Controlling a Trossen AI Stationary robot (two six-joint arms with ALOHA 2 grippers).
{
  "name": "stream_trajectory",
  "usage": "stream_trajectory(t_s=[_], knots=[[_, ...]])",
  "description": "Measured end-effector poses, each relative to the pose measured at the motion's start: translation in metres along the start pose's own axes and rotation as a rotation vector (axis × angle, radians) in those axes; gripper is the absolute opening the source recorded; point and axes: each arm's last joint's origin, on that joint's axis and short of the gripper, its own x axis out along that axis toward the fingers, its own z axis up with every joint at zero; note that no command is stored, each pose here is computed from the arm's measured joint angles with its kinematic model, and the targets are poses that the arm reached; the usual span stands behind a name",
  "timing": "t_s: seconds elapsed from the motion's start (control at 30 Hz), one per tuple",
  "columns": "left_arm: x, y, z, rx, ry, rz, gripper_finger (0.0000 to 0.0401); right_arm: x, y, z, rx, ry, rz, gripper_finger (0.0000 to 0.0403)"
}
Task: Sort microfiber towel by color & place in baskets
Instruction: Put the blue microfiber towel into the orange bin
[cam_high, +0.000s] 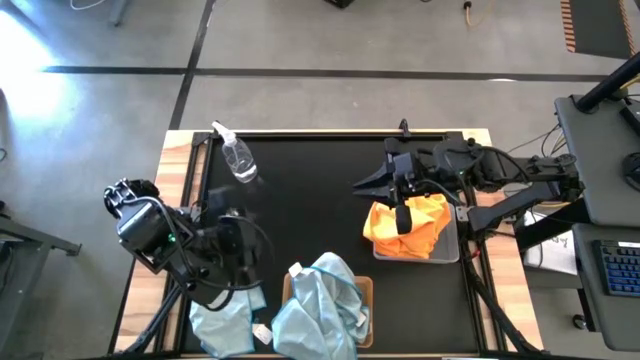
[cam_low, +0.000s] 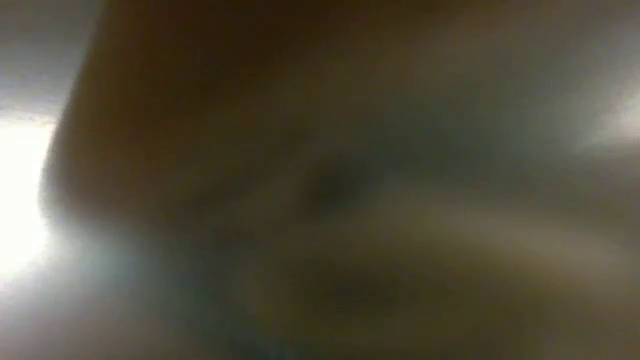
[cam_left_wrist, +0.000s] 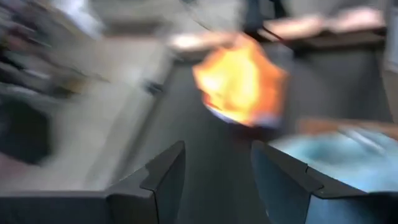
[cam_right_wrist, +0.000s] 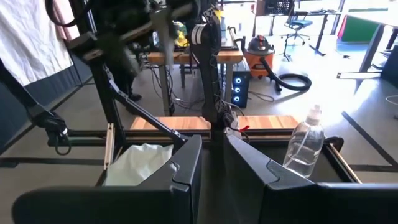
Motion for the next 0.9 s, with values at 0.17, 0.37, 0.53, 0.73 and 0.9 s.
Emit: stream_trajectory(t_s=[0.17, 0.37, 0.53, 0.73, 0.9], knots=[[-0.001, -0.008, -0.004, -0.080, 0.165, -0.261, 0.0169, 0.000, 0.000, -0.001, 0.000, 0.011, -0.001, 0.0063], [0.000, -0.016, -0.010, -0.151, 0.296, -0.393, 0.0169, 0.000, 0.000, -0.001, 0.000, 0.015, -0.001, 0.0061], [0.011, -0.033, -0.026, -0.102, 0.403, -0.401, 0.0169, 0.000, 0.000, -0.002, -0.001, 0.018, -0.001, 0.0059], [0.023, -0.063, -0.062, -0.050, 0.594, -0.392, 0.0169, 0.000, 0.000, -0.002, -0.001, 0.019, -0.001, 0.0059], [0.022, -0.076, -0.096, -0.071, 0.694, -0.309, 0.0169, 0.000, 0.000, -0.002, -0.001, 0.020, 0.000, 0.0059]])
